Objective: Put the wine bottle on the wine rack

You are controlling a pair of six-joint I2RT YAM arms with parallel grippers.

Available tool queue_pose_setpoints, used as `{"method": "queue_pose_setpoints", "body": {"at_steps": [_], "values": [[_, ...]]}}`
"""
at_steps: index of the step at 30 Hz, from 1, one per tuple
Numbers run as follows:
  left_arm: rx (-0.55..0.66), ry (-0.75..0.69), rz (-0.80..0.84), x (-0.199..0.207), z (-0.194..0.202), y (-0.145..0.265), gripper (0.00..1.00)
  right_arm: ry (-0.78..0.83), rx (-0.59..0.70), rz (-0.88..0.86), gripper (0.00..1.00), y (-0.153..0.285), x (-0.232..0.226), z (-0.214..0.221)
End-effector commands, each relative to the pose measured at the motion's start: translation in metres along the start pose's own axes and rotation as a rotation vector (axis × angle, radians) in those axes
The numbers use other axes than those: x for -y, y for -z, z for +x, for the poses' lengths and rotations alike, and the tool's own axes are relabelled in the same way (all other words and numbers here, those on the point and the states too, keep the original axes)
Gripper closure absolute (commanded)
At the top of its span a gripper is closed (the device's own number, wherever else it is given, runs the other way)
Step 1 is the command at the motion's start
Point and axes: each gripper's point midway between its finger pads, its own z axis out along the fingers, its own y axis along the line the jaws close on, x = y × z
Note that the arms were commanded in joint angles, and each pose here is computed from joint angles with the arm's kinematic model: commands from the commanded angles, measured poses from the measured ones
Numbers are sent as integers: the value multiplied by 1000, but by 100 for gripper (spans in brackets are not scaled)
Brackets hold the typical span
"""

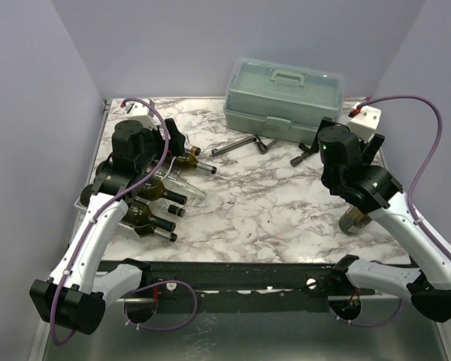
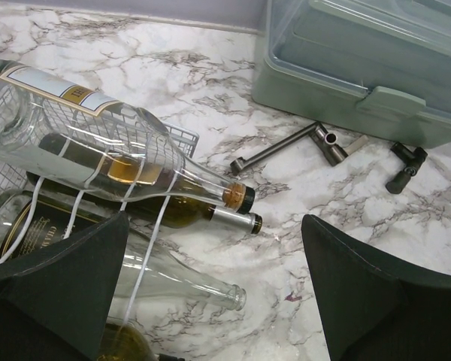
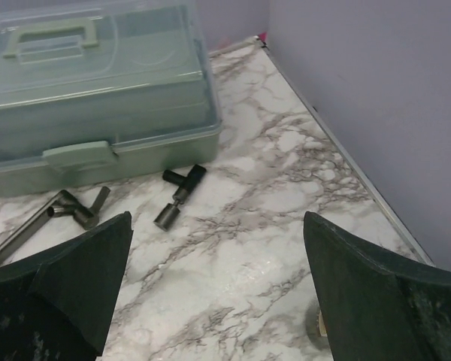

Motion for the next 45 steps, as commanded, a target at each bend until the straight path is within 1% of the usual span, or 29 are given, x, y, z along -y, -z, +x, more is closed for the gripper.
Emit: {"method": "queue_pose_setpoints", "body": {"at_steps": [1,4,6,9,16,19,22,25,28,34,39,45], "values": [[-20,-21,-10,-1,6,2,1,-4,-2,195,3,-3,48,2],[-21,-22,-6,0,6,2,1,-25,-34,275,5,-18,78,8],[-20,-23,-6,0,6,2,1,-52,-60,297,7,-25,95,11],[-26,-23,-1,2,7,1,1,-71,-54,318,7,-25,109,10],[-25,-25,3,3,8,2,1,-130,-65,379,8,-7,133,18],[-33,-26,10,5,9,1,1,-153,-107,362,9,1,134,27],[-30,-22,22,8,8,2,1,-155,-169,351,9,4,133,47],[-24,-25,12,6,7,3,1,-158,-190,377,9,9,140,59],[-27,-26,18,8,8,3,1,-188,-181,397,10,16,147,61],[-29,-27,26,10,9,3,1,-189,-167,421,11,21,156,61],[-27,-25,33,12,8,4,1,-161,-100,388,11,16,152,34],[-32,-27,33,12,9,3,1,-141,-73,401,9,18,155,18]]}}
